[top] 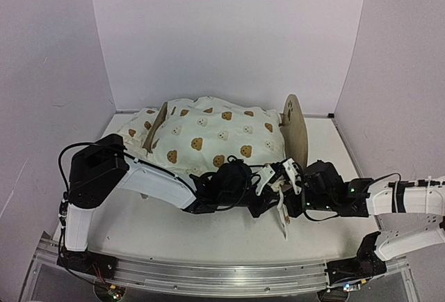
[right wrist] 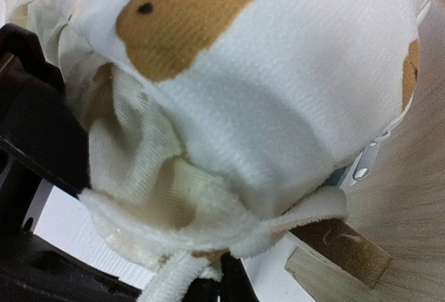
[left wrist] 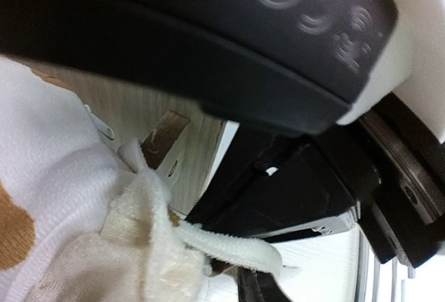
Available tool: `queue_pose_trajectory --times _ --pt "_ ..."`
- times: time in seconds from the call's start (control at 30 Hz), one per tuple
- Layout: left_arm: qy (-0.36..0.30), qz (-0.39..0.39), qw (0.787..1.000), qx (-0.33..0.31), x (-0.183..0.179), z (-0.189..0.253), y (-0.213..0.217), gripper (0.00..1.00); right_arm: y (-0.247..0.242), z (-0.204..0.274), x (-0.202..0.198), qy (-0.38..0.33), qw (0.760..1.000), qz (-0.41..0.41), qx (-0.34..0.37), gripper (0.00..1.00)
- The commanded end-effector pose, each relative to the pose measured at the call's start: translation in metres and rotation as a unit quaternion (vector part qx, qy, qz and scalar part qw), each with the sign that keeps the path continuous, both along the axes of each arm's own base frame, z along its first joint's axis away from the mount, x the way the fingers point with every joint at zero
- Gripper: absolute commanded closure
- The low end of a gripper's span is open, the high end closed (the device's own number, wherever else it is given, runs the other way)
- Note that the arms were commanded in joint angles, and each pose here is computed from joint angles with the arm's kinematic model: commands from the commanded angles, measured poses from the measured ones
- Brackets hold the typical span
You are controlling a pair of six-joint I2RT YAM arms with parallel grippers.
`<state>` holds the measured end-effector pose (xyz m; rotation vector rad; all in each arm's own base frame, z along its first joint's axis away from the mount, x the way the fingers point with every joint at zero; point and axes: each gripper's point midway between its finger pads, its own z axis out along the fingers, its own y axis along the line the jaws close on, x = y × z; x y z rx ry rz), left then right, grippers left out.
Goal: Set up the pet bed
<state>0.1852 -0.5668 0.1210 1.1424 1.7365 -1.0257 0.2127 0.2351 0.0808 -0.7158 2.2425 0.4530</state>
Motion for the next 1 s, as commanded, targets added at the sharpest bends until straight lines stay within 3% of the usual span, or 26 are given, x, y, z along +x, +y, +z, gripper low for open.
queue_pose_trajectory --times 0.0,0.1,0.2,0.33,0.43,0.57,0.73,0.9,0.97 --pt "-0.017 0.012 0.998 -0.065 0.014 0.052 -0.016 0.85 0.034 0.025 -0.011 -0.022 0.995 0.091 0.035 1.00" --pt "-0.021 0.026 0.997 -0.065 0.020 0.053 -0.016 0.99 0.033 0.024 -0.015 -0.009 0.995 0.092 0.039 1.00" --pt "-0.026 0.040 0.997 -0.061 0.024 0.053 -0.011 1.00 0.024 0.022 -0.014 0.035 0.998 0.041 0.033 0.98" --pt "-0.023 0.046 0.997 -0.062 0.023 0.057 -0.005 1.00 -0.011 0.010 -0.024 0.146 0.985 -0.090 -0.008 0.62" --pt "-0.009 0.044 0.997 -0.068 0.020 0.061 -0.005 1.00 -0.016 0.008 -0.044 0.186 0.977 -0.101 0.016 0.52" --pt "0.005 0.042 0.996 -0.076 0.018 0.066 -0.005 1.00 0.003 0.021 -0.063 0.183 0.979 -0.033 0.089 0.39" --pt "0.019 0.040 0.996 -0.078 0.015 0.066 -0.005 1.00 -0.009 0.006 -0.058 0.175 0.979 -0.070 0.079 0.33" --pt "0.034 0.042 0.995 -0.081 0.013 0.068 -0.004 1.00 0.014 -0.001 -0.062 0.148 0.983 -0.023 0.106 0.32" --pt "0.037 0.043 0.995 -0.083 0.013 0.069 -0.004 1.00 0.020 -0.006 -0.053 0.130 0.984 -0.025 0.115 0.37"
